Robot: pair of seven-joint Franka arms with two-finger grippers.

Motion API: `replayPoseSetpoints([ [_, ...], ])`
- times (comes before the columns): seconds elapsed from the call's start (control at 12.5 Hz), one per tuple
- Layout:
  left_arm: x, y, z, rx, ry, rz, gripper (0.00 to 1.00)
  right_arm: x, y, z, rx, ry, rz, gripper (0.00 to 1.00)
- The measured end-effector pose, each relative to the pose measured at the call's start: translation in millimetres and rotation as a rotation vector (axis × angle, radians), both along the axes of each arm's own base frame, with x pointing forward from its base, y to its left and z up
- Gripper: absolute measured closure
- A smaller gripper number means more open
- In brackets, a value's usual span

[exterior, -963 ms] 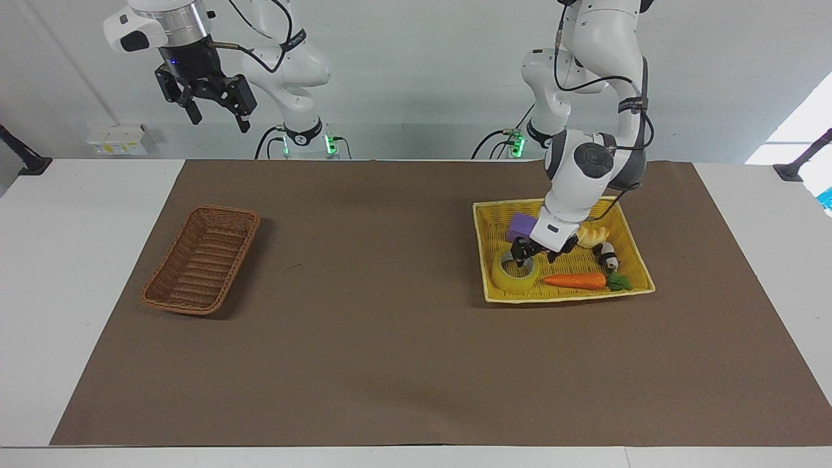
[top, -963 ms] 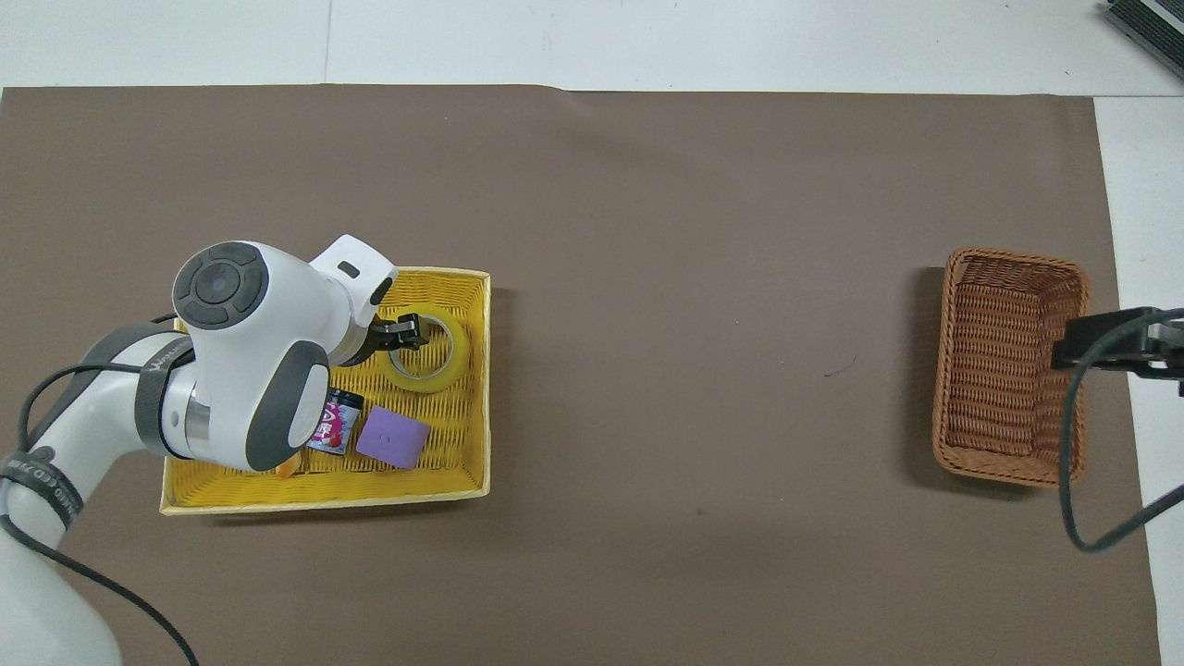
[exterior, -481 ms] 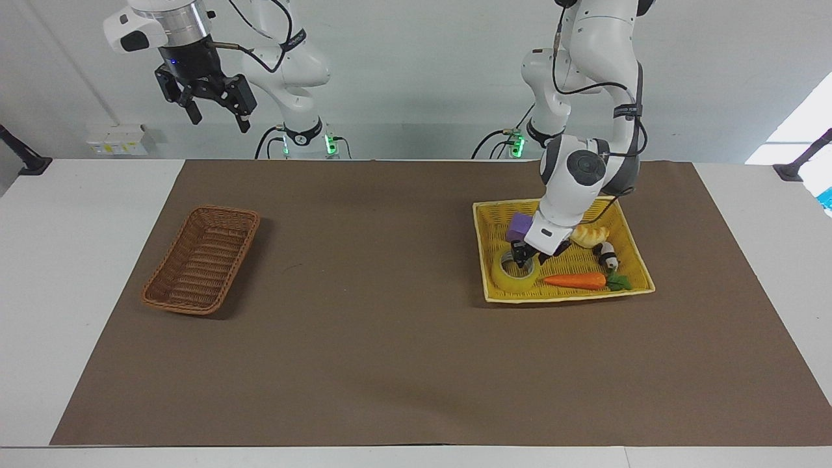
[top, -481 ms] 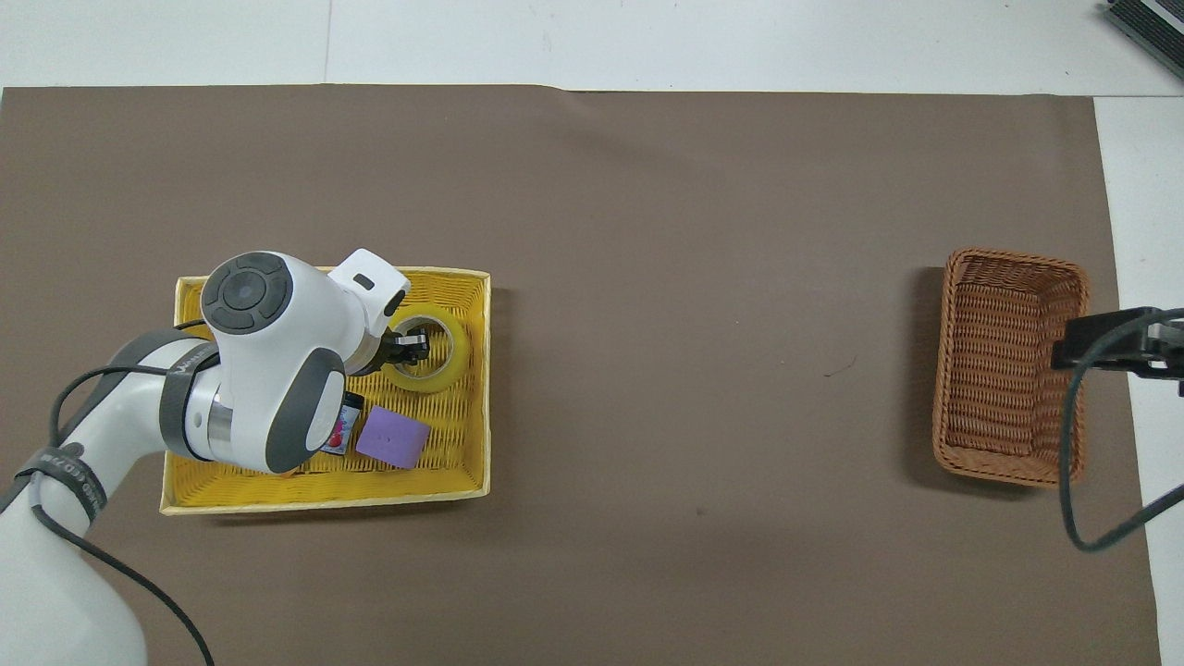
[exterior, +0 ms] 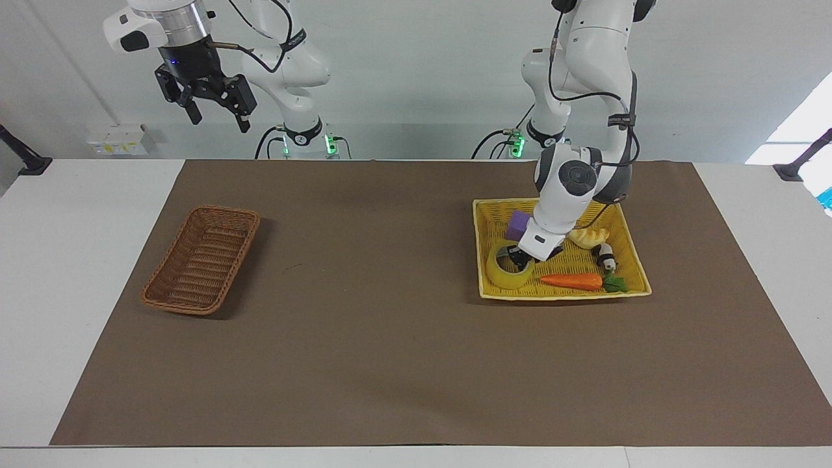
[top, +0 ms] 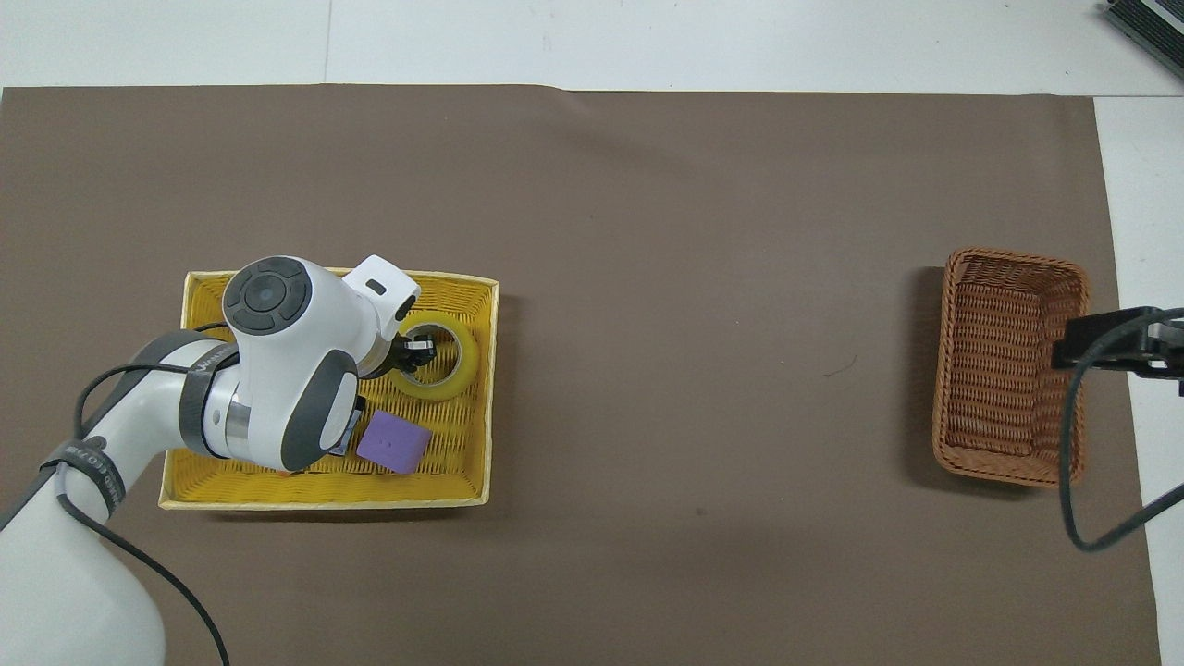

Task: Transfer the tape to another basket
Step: 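Close the left gripper on the tape roll rim and lift it, then carry the tape toward center while the right gripper reaches toward it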

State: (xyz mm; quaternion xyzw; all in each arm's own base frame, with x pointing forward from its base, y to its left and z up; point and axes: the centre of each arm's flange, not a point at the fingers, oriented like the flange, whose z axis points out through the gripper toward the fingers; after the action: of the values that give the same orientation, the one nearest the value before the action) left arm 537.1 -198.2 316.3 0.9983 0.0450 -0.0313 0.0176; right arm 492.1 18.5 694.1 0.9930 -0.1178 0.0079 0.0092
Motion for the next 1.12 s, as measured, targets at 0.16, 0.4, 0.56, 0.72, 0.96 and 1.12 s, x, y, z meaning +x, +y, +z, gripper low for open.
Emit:
replayPoseSetpoints([
  [0.16,6.5,2.4,34.1,0.007,0.031,0.003,0.77,0.0,0.0,0.0,0.000,0.000,0.000,0.00],
  [0.4,22.3,14.2,92.8,0.009,0.051,0.024,0.78,0.0,0.0,0.0,0.000,0.000,0.000,0.00],
  [0.56,32.6,34.1,129.0,-0.014,0.046,0.067,0.78,0.0,0.0,0.0,0.000,0.000,0.000,0.00],
  [0.72,35.9,71.5,159.8,-0.058,0.046,0.140,0.78,0.0,0.0,0.0,0.000,0.000,0.000,0.00],
  [0.96,33.1,101.2,174.9,-0.101,0.057,0.177,0.78,0.0,0.0,0.0,0.000,0.000,0.000,0.00],
  [1.12,31.1,95.6,172.4,-0.118,0.070,0.175,0.78,0.0,0.0,0.0,0.000,0.000,0.000,0.00],
])
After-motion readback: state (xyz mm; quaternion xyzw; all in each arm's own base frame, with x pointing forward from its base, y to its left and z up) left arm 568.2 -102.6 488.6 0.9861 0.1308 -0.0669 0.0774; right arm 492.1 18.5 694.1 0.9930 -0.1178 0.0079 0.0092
